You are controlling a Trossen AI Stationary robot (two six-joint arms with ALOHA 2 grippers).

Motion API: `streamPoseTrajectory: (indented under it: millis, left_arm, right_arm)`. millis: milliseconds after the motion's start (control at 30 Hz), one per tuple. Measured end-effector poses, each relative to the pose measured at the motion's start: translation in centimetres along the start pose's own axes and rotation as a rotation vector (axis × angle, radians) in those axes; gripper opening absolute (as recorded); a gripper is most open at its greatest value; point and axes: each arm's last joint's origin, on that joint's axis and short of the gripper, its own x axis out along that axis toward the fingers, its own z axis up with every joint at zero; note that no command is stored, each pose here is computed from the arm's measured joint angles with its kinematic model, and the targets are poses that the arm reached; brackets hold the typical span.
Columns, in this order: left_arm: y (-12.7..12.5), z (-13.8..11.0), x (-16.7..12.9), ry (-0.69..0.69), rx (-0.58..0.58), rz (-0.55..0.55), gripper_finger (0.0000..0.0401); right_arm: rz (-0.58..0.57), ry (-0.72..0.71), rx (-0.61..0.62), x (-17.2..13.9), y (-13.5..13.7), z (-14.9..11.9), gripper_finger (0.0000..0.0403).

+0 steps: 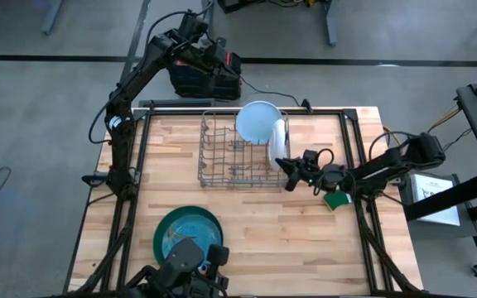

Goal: Sort dishes
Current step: Put the white plate in the dishwasher rack

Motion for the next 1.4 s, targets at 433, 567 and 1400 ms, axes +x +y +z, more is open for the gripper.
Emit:
streamPoseTrajectory:
  millis: [433,567,1400]
  left_arm:
    - [0.0,-0.01,0.02,0.0,0.0,0.0,0.0]
    - [0.01,-0.02,0.03,0.0,-0.001,0.0,0.0]
    - [0.03,-0.08,0.07,0.002,-0.006,-0.001,0.0]
  right_arm:
    - [-0.012,0.023,0.028,0.14,-0.21,-0.59,0.0004]
    - [-0.015,0.028,0.032,0.13,-0.24,-0.65,0.0021]
    - [0.035,0.101,0.181,0.04,-0.2,-0.99,0.0137]
